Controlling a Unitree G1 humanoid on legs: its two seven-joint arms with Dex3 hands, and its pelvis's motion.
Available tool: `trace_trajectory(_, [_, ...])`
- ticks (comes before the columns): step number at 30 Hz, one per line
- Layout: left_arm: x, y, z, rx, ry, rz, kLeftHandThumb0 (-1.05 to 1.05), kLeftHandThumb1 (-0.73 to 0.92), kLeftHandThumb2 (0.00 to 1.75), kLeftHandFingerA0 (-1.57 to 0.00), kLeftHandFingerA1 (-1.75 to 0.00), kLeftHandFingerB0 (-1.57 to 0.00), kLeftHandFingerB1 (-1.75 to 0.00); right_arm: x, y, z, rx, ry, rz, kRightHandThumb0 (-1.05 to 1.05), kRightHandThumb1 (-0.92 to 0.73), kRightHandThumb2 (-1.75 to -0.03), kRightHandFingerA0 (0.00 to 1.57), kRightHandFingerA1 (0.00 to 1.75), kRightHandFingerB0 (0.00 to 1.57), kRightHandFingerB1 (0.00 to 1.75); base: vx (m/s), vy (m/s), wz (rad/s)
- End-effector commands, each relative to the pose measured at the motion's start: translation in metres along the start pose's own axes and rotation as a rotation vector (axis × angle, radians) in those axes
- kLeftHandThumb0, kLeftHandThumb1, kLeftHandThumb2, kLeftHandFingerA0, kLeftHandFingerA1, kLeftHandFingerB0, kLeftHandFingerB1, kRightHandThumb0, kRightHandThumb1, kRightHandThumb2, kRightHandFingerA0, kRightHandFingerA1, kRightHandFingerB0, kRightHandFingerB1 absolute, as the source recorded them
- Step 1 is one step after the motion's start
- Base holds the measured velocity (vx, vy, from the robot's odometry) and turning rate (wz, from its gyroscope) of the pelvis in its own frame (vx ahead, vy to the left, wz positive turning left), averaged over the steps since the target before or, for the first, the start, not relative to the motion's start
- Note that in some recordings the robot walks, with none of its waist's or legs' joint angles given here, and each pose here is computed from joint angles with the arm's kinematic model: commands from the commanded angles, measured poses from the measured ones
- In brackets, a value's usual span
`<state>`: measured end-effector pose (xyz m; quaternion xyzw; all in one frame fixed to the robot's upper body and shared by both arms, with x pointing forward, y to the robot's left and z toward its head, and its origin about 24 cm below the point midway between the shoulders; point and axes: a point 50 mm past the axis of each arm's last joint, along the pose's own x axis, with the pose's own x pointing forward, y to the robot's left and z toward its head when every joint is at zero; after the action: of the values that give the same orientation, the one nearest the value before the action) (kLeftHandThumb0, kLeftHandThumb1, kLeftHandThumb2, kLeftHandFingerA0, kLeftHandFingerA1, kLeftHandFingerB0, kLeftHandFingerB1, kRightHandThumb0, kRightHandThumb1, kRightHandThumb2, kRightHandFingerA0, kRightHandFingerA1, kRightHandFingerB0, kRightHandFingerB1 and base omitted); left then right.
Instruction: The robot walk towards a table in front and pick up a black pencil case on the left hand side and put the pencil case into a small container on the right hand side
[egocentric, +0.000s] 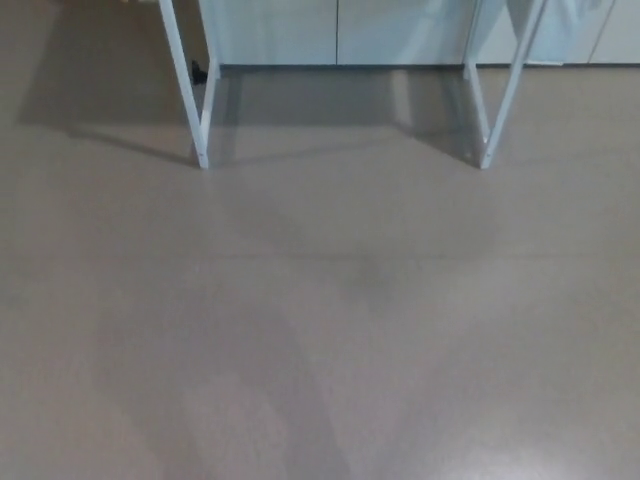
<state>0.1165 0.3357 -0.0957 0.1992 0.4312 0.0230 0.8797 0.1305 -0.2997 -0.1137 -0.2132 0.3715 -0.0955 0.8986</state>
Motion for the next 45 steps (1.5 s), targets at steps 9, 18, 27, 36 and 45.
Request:
trace_trajectory(9, [0.003,0.007,0.007,0.029,-0.007,0.013,-0.47,0.69,0.62,-0.30,-0.36,-0.20,-0.31,0.003,-0.004,0.004,-0.018,-0.005,-0.014,-0.31,-0.50,-0.55,0.81,0.58,0.74,0.51,0.37,0.148,-0.25])
trace_trajectory(18, [0.000,0.006,0.002,0.028,-0.006,0.013,-0.46,0.69,0.61,-0.34,-0.37,-0.24,-0.31,0.002,-0.002,0.001,-0.029,0.005,-0.009,-0.32,-0.50,-0.55,0.85,0.59,0.75,0.52,0.31,0.128,-0.09])
trace_trajectory(27, [-0.003,0.004,-0.007,0.055,0.018,0.003,-0.55,0.56,0.82,-0.29,-0.49,-0.18,-0.42,-0.003,0.000,-0.007,-0.018,0.016,0.007,-0.29,-0.49,-0.54,0.81,0.58,0.76,0.53,0.26,-0.043,0.21])
trace_trajectory(36, [-0.003,0.004,-0.007,0.069,0.017,-0.004,-0.54,0.57,0.82,-0.29,-0.47,-0.20,-0.42,-0.003,0.000,-0.007,-0.020,0.021,0.007,-0.29,-0.50,-0.55,0.80,0.57,0.76,0.52,0.21,-0.036,-0.07])
trace_trajectory(45, [-0.002,0.004,-0.004,0.085,0.006,-0.006,-0.46,0.71,0.62,-0.41,-0.39,-0.31,-0.33,-0.003,0.000,-0.007,-0.013,0.018,0.006,-0.28,-0.50,-0.54,0.83,0.58,0.77,0.53,0.17,0.206,0.01])
